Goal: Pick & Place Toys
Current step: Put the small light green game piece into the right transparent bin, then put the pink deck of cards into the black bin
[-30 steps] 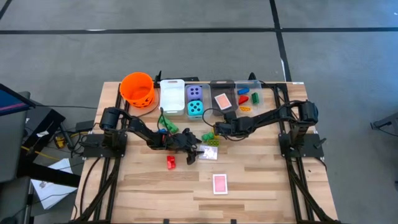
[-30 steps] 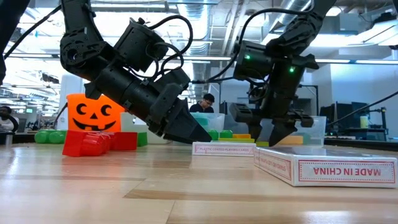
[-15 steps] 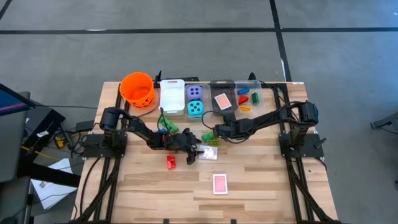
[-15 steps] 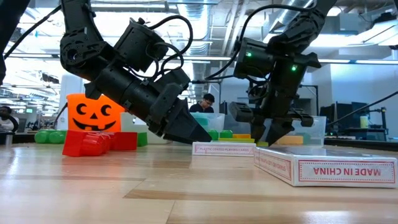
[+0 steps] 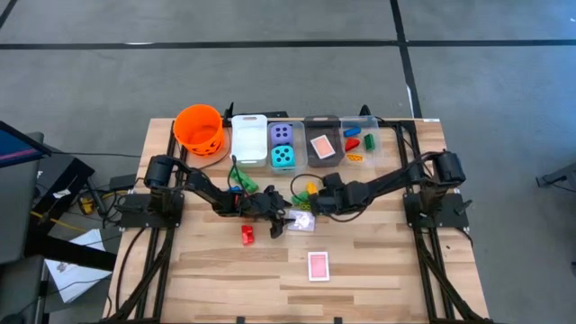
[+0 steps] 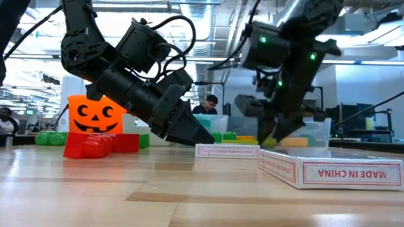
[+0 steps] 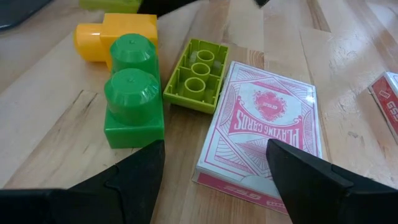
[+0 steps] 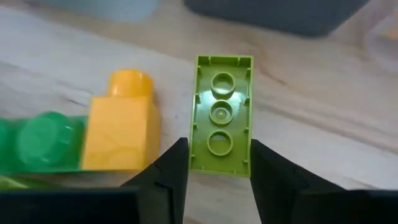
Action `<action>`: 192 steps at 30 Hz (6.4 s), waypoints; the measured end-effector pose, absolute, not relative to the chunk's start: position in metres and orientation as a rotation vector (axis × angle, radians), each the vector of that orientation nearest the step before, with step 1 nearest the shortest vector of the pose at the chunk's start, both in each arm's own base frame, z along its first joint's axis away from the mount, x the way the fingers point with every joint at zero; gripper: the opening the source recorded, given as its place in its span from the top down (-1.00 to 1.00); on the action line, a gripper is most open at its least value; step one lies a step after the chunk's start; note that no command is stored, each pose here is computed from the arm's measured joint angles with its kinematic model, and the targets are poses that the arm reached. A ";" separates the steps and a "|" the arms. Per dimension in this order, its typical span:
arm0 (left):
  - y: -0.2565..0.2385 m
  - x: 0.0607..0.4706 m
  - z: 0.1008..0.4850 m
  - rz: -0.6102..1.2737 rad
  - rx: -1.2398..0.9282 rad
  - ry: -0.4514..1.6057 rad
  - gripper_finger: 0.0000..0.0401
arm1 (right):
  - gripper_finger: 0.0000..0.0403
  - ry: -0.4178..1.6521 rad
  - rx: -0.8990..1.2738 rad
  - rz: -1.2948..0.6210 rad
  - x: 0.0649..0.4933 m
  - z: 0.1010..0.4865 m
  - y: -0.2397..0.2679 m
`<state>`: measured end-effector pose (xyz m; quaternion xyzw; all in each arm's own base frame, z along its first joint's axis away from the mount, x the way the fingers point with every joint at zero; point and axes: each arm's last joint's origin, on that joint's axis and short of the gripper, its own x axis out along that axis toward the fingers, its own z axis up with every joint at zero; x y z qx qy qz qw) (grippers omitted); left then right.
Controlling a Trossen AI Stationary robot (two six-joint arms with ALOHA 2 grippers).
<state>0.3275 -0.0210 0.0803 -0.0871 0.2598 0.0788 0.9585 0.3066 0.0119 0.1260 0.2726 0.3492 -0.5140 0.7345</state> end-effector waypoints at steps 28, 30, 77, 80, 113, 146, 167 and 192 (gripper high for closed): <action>-0.021 0.327 0.080 0.160 -0.176 0.531 -0.36 | 0.31 0.776 0.271 -1.527 0.239 0.249 -0.030; -0.021 0.327 0.080 0.160 -0.176 0.531 -0.36 | 0.31 0.800 0.241 -1.549 0.238 0.249 -0.041; -0.043 0.330 0.090 -0.004 -0.183 0.444 -0.36 | -0.86 0.375 -0.002 -0.595 0.208 0.211 0.180; -0.058 0.333 0.094 0.012 0.032 0.420 -0.36 | -0.86 0.368 0.015 -0.571 0.208 0.200 0.180; -0.085 0.329 0.131 0.208 0.092 0.541 -0.97 | -0.86 0.274 0.147 -0.638 0.211 0.157 0.151; -0.051 0.322 0.137 0.129 0.148 0.712 -0.98 | -0.86 0.272 0.156 -0.636 0.212 0.158 0.151; -0.055 0.333 0.101 0.069 0.161 0.721 -0.98 | -0.86 0.286 0.173 -0.642 0.217 0.158 0.146; -0.075 0.336 0.114 0.052 0.013 0.584 -0.49 | -0.86 0.271 0.198 -0.638 0.219 0.159 0.147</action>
